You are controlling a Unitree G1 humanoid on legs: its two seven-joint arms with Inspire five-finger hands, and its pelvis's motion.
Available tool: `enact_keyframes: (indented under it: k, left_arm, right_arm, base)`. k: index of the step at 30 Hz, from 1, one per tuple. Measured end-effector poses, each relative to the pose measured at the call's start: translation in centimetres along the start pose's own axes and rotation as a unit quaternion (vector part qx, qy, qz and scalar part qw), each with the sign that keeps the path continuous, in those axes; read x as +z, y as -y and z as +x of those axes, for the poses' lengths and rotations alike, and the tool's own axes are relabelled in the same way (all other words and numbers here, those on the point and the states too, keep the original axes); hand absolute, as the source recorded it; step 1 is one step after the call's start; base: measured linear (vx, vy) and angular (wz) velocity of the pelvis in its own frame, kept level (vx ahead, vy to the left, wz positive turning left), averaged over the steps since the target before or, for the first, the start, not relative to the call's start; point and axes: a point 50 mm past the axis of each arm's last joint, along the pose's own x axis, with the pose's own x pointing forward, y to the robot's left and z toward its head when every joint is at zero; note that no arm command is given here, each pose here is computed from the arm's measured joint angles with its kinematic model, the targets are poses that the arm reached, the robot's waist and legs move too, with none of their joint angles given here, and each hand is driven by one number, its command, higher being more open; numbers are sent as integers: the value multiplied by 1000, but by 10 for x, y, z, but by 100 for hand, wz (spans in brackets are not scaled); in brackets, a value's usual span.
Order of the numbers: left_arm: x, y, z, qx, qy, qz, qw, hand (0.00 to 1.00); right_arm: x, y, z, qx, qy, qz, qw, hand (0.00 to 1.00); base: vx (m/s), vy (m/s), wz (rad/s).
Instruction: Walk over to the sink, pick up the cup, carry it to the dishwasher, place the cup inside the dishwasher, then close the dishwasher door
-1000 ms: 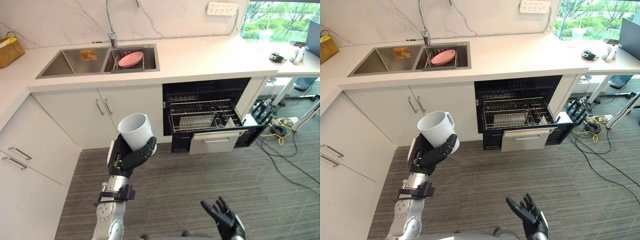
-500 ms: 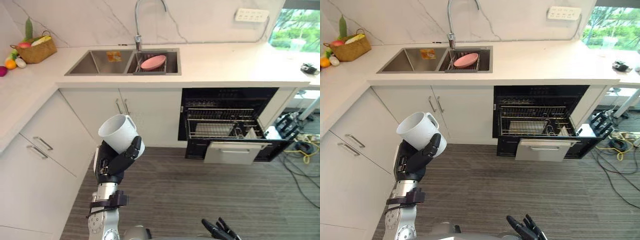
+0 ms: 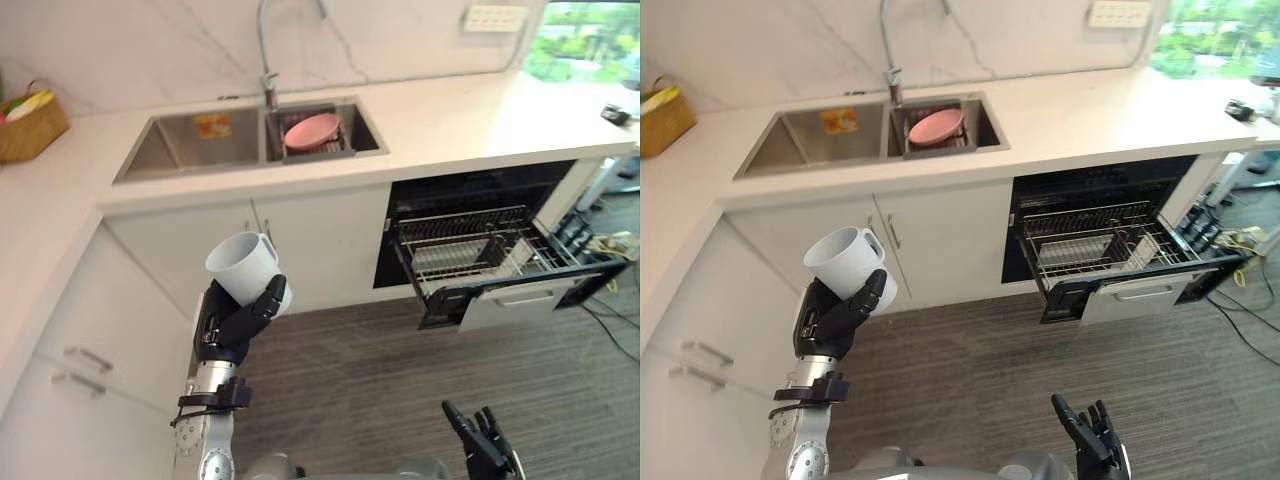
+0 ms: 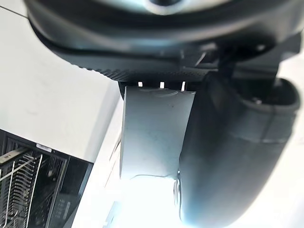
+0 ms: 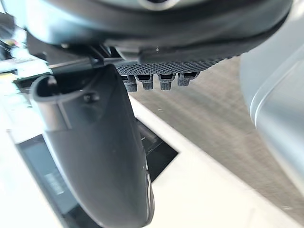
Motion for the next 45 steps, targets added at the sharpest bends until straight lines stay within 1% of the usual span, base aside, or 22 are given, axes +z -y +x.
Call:
enact_keyframes:
  k: [4, 7, 9, 11, 13, 15, 19, 22, 24, 28, 32, 38, 45]
  left_arm:
    - [0, 7, 4, -12, 8, -6, 1000, 0]
    - [6, 9, 9, -22, 17, 0, 1000, 0]
    - [7, 14, 14, -40, 16, 7, 999, 0]
    - [9, 16, 19, -50, 16, 13, 999, 0]
    - [9, 18, 18, -49, 18, 11, 999, 0]
    - [10, 19, 17, -46, 20, 10, 999, 0]
    - [10, 21, 13, -38, 23, -1, 999, 0]
    - [-2, 23, 1, -29, -7, -8, 1000, 0]
    - [-7, 29, -1, -37, -16, -12, 999, 0]
    - [-13, 44, 1, -62, -20, -28, 997, 0]
    - [-14, 52, 7, -87, -19, -20, 996, 0]
    - [-16, 48, 7, -82, -22, -13, 996, 0]
    - [-14, 39, 7, -74, -27, 6, 997, 0]
  right_arm:
    - [33, -23, 8, 36, 92, -5, 995, 100]
    - [64, -43, 12, 65, 171, -7, 983, 100]
    - [100, -62, 23, 78, 245, 0, 966, 100]
    - [120, -84, 30, 100, 285, 14, 953, 100]
    - [134, -103, 27, 131, 321, 13, 938, 100]
    - [137, -117, 20, 158, 334, -8, 929, 100]
    - [136, -129, 15, 193, 337, -23, 921, 100]
    - [135, -130, 13, 213, 327, -34, 920, 100]
    - [138, -130, 12, 218, 332, -38, 917, 100]
    - [137, -125, 7, 216, 330, -57, 917, 100]
    - [137, -122, 4, 204, 331, -75, 919, 100]
    - [136, -123, -1, 217, 331, -82, 915, 100]
    - [134, -131, -2, 259, 326, -89, 905, 100]
  base:
    - [390, 151, -53]
    - [441, 75, -49]
    - [398, 99, -36]
    - [224, 68, -33]
    - [122, 37, -27]
    - [43, 76, -12]
    - [89, 89, -22]
    - [210, 49, -39]
    - [229, 96, -57]
    - [204, 102, -22]
    - [99, 127, 2]
    - [-17, 71, 1]
    - [-56, 19, -11]
